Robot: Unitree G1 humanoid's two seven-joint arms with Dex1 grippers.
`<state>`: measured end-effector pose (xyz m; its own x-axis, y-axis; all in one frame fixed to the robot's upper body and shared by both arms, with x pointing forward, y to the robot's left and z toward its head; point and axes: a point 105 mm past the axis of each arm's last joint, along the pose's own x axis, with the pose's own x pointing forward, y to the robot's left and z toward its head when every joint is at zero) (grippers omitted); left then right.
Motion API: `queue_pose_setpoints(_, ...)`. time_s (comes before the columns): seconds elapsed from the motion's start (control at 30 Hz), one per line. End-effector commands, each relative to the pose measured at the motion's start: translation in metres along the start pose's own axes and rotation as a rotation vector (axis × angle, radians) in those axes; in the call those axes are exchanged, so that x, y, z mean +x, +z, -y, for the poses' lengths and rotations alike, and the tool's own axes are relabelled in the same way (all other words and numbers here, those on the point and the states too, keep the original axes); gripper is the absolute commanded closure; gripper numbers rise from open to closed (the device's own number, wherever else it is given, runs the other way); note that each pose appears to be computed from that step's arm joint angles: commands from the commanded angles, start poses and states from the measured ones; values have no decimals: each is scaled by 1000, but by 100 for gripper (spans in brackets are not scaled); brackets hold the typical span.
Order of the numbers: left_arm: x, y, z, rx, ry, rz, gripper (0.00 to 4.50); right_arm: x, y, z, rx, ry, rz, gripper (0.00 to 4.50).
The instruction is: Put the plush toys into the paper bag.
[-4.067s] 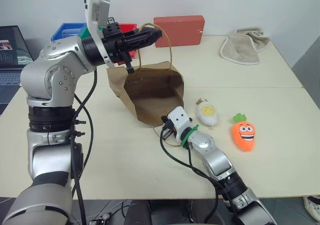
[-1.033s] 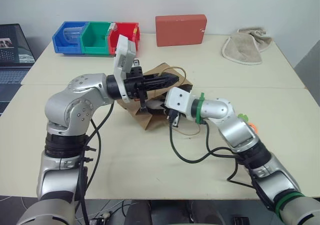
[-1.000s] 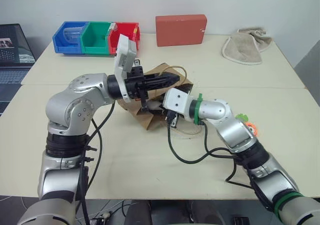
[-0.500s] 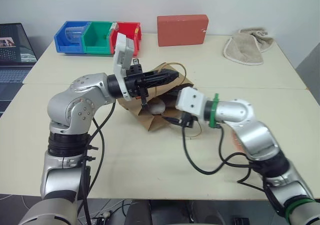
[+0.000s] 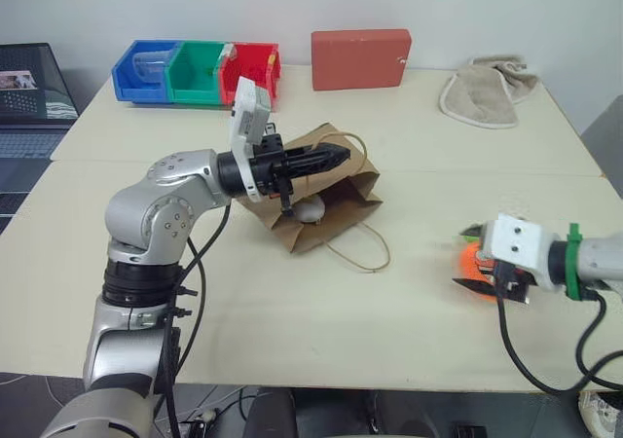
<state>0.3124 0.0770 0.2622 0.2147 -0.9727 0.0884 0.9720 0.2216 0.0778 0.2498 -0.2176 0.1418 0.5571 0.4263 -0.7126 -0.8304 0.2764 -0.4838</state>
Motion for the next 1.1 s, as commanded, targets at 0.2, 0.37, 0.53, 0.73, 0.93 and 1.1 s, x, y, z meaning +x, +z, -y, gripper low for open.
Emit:
queue_pose_setpoints(0.2,0,11,4,60,-9,4,450,4,-19,17,-1,-140,-26,91)
queue_pose_setpoints(0.37,-2,13,3,70,-3,-1,450,5,-27,19,-35,-134,-60,263)
queue_pose_setpoints(0.53,-3,13,2,71,2,-2,450,4,-18,22,-42,-135,-11,426)
queue_pose_setpoints(0.73,-5,21,1,63,-1,18,450,-3,53,8,-58,-14,240,449)
queue_pose_setpoints(0.93,-4,25,7,60,-47,15,450,16,120,14,-54,-54,472,449)
queue_pose_setpoints(1.1,-2,32,9,52,-59,44,450,55,151,25,-70,-99,517,449)
